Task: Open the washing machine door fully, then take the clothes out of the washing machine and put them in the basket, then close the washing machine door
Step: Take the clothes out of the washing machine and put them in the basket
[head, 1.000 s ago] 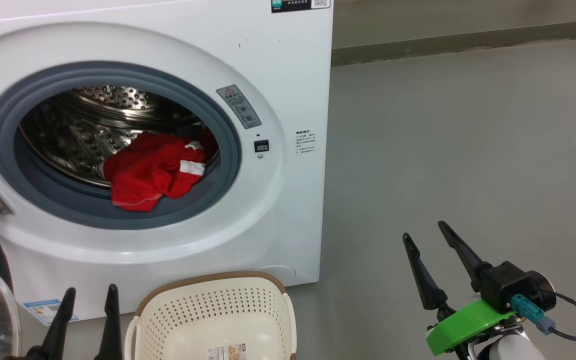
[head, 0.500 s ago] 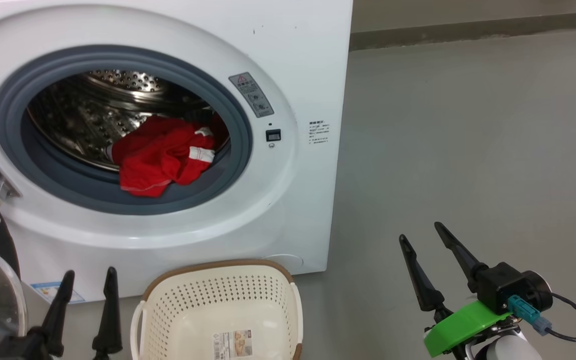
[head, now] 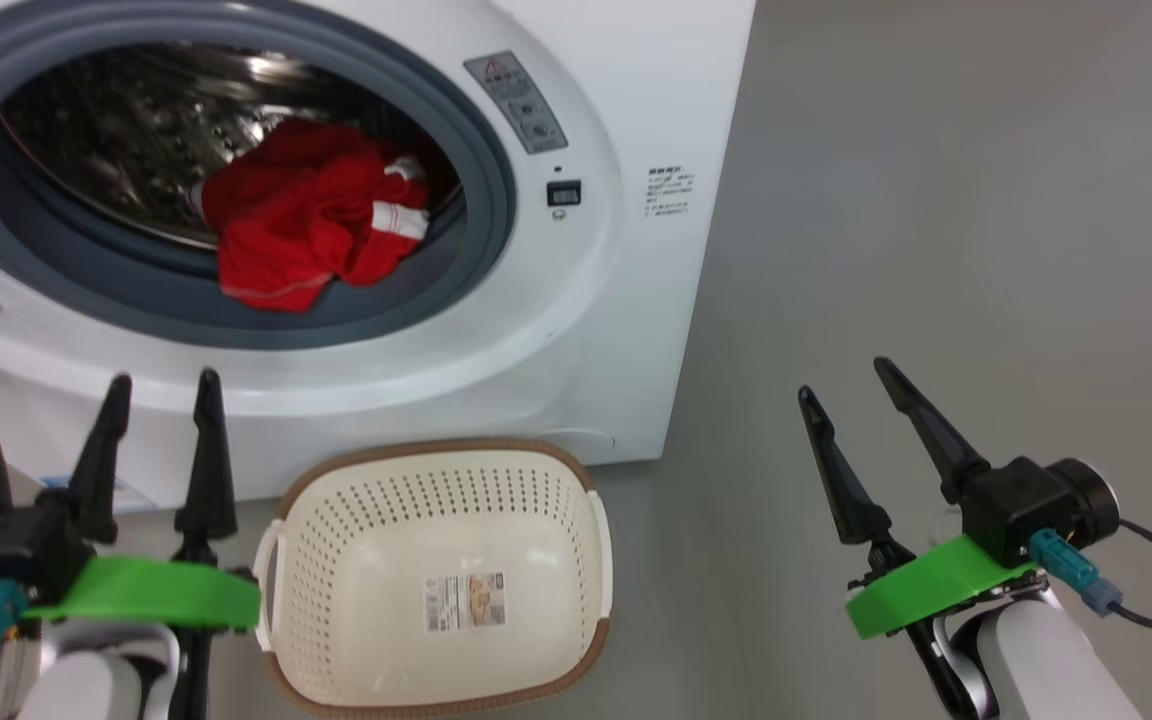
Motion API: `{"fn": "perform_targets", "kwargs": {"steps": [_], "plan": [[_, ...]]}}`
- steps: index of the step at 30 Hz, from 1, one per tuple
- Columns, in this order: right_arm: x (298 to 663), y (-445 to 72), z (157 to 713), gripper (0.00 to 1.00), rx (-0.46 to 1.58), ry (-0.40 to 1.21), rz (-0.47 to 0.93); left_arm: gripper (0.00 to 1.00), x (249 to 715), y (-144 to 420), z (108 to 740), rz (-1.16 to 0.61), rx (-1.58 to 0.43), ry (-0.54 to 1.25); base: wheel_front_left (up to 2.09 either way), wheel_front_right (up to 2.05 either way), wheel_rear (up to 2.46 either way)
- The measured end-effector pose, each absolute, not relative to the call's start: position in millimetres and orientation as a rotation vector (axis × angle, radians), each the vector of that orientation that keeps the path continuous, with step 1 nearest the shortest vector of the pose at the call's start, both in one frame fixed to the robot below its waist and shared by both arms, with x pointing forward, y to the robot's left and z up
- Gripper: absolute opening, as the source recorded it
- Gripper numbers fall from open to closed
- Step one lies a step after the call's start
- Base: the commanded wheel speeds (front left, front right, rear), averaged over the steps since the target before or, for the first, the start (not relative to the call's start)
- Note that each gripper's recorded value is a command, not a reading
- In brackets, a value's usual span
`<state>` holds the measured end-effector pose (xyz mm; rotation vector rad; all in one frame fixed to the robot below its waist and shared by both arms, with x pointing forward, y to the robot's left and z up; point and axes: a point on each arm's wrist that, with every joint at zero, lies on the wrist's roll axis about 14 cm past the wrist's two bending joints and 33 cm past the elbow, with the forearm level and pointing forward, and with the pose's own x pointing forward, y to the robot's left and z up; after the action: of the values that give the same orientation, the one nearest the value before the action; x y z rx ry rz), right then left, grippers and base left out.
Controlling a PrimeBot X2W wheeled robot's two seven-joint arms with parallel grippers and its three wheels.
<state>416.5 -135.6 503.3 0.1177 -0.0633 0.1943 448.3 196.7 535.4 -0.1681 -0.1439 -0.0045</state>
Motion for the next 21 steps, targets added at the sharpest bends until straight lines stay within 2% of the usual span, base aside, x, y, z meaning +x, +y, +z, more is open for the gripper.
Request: {"fn": "perform_targets", "kwargs": {"steps": [21], "plan": [[479,-124,452,1.00,0.103,0.015,0.232,1.00,574,184,493,-0.016,-0.203,-0.049,0.00,0.00,0.00]]}}
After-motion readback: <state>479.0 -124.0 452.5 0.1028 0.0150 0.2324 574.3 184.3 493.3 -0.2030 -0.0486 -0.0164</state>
